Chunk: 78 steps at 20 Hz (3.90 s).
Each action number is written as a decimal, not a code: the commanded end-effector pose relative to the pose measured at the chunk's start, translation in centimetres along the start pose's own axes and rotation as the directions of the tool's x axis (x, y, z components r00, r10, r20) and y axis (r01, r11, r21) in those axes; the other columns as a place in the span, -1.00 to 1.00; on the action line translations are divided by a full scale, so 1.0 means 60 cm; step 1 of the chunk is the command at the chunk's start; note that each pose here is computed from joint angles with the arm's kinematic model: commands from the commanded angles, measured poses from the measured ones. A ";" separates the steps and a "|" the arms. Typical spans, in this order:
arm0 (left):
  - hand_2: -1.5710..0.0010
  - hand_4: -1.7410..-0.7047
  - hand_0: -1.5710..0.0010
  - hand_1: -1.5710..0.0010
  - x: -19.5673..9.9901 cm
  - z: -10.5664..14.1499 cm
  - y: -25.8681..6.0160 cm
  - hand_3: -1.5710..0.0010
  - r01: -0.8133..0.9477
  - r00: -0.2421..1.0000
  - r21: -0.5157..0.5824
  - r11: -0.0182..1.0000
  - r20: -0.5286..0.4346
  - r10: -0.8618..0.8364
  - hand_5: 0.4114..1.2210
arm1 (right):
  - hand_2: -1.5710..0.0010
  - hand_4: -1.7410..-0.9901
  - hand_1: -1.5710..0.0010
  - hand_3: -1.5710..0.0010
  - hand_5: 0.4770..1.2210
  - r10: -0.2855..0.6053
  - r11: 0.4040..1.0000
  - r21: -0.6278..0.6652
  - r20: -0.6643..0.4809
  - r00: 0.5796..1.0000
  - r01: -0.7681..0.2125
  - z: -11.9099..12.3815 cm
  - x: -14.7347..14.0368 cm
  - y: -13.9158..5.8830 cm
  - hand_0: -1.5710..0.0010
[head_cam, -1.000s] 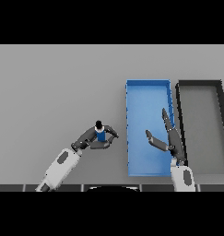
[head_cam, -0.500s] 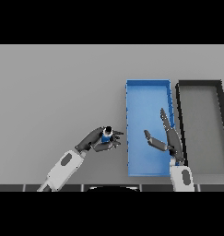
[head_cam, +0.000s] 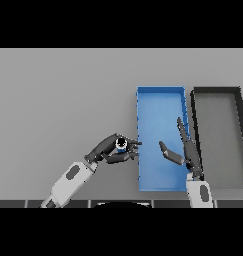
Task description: Pick up the blue pipe and place it into the blue bin.
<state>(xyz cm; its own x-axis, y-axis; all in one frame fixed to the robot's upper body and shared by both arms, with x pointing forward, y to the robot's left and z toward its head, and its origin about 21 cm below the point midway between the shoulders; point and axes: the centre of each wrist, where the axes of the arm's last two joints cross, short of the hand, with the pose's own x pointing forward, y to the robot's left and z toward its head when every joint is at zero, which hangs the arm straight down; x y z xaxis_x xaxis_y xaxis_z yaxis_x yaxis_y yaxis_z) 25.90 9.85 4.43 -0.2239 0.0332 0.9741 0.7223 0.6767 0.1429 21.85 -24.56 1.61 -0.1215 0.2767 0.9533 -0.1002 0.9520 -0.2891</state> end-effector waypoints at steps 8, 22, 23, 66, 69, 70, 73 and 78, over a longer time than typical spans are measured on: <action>-1.00 -1.00 -1.00 -1.00 0.000 -0.003 -0.002 -0.90 0.036 0.998 -0.012 0.999 -0.044 -0.036 0.99 | 1.00 0.50 1.00 1.00 -0.66 -0.001 1.000 0.005 -0.020 1.000 0.001 0.000 -0.001 -0.008 1.00; -1.00 -1.00 -1.00 -1.00 -0.001 -0.004 -0.001 -0.89 0.053 0.997 -0.031 0.998 -0.046 -0.054 1.00 | 1.00 0.15 1.00 1.00 -0.93 -0.199 0.787 0.614 0.164 0.966 0.057 -0.056 0.191 -0.041 1.00; -1.00 -1.00 -1.00 -1.00 0.000 -0.004 0.001 -0.89 0.055 0.997 -0.026 0.998 -0.053 -0.056 1.00 | 1.00 0.14 1.00 1.00 -0.91 -0.192 0.762 0.647 0.186 0.964 0.027 -0.064 0.206 -0.028 1.00; 0.83 0.54 0.80 0.81 -0.003 0.003 0.028 0.82 0.255 0.954 -0.158 0.954 -0.119 -0.275 -0.08 | -1.00 -0.35 -0.99 -0.99 0.98 -0.298 0.455 0.887 0.239 0.924 -0.083 -0.160 0.286 0.150 -0.99; 0.91 0.64 0.90 0.91 -0.005 0.007 0.029 0.91 0.254 0.957 -0.152 0.955 -0.106 -0.271 -0.38 | -1.00 -0.34 -1.00 -1.00 0.99 -0.283 0.474 0.875 0.261 0.923 -0.102 -0.158 0.286 0.145 -1.00; 0.93 0.65 0.92 0.92 -0.005 0.006 0.031 0.93 0.251 0.956 -0.145 0.957 -0.121 -0.269 -0.44 | -1.00 -0.34 -1.00 -1.00 0.99 -0.282 0.470 0.877 0.254 0.925 -0.097 -0.158 0.284 0.143 -1.00; 0.96 0.64 0.96 0.96 -0.006 0.009 0.030 0.96 0.211 0.961 -0.140 0.967 -0.153 -0.232 -0.57 | -1.00 -0.33 -1.00 -1.00 1.00 -0.296 0.460 0.884 0.245 0.923 -0.086 -0.166 0.290 0.145 -1.00; 0.99 0.62 0.99 0.99 -0.012 0.005 0.026 0.99 0.204 0.955 -0.129 0.970 -0.193 -0.227 -0.66 | -1.00 -0.33 -1.00 -1.00 1.00 -0.344 0.448 0.894 0.171 0.923 0.001 -0.165 0.302 0.128 -1.00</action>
<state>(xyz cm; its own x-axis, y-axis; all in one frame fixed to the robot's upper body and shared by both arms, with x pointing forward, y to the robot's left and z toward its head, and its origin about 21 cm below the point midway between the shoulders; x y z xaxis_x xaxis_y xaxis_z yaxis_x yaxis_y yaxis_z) 27.00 11.12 3.93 -0.2504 -0.2651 0.9312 0.7395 0.5684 0.3606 28.64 -10.96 17.55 -0.2464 -0.0985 0.9642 -0.9281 0.3105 -0.2054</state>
